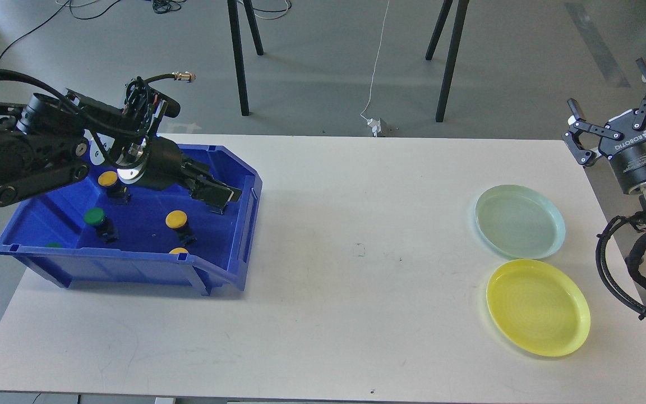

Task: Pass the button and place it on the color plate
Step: 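Lower the left gripper into the bin and grasp the yellow button, then lift the yellow button and carry it toward the right gripper, then bring the open right gripper to the button held by the left gripper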

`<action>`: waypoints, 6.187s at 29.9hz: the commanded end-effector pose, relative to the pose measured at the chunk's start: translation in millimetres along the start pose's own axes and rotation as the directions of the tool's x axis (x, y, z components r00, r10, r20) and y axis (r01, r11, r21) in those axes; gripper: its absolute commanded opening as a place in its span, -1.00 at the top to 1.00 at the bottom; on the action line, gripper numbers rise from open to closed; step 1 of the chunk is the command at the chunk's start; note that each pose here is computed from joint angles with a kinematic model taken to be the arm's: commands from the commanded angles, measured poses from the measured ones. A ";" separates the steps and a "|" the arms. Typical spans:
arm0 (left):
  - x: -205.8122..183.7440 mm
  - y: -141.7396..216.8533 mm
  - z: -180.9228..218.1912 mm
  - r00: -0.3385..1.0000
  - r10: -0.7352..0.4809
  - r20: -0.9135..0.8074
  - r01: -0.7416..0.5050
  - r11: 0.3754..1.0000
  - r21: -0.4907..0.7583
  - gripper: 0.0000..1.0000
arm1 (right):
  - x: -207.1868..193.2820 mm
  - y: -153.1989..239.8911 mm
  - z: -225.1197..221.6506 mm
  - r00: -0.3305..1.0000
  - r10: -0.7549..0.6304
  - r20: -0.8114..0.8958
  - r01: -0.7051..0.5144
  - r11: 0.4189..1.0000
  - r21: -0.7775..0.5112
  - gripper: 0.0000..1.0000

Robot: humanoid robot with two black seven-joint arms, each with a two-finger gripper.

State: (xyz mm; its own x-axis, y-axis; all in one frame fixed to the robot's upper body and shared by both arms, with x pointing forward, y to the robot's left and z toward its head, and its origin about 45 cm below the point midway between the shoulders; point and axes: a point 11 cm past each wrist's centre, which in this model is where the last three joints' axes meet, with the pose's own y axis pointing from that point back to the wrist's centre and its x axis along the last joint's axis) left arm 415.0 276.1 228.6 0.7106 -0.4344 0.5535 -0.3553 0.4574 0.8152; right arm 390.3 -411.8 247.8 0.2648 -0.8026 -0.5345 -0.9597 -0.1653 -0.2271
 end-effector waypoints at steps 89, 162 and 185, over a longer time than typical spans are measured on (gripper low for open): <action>-53.2 12.5 -59.9 0.997 0.012 -0.080 -0.001 0.990 0.138 0.90 | 30.5 38.0 19.4 0.994 0.105 0.004 -0.104 0.993 -0.050 -1.00; 90.6 -65.2 188.8 0.702 0.313 -0.639 -0.662 0.618 -0.424 0.87 | -138.1 17.9 113.9 0.928 -0.371 -0.004 0.353 0.886 -0.301 -0.76; 89.9 -65.5 189.3 0.704 0.312 -0.639 -0.661 0.619 -0.426 0.86 | -152.1 16.0 144.1 0.926 -0.374 0.049 0.369 0.872 -0.321 -0.68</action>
State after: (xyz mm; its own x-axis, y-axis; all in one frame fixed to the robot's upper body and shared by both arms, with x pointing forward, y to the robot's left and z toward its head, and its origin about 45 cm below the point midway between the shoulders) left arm 387.4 60.4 257.4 0.7767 0.3335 0.5343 -0.4315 0.8997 0.0657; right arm 345.3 -212.7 205.7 0.6075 -0.6557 -0.4483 -0.7690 -0.6269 -0.1252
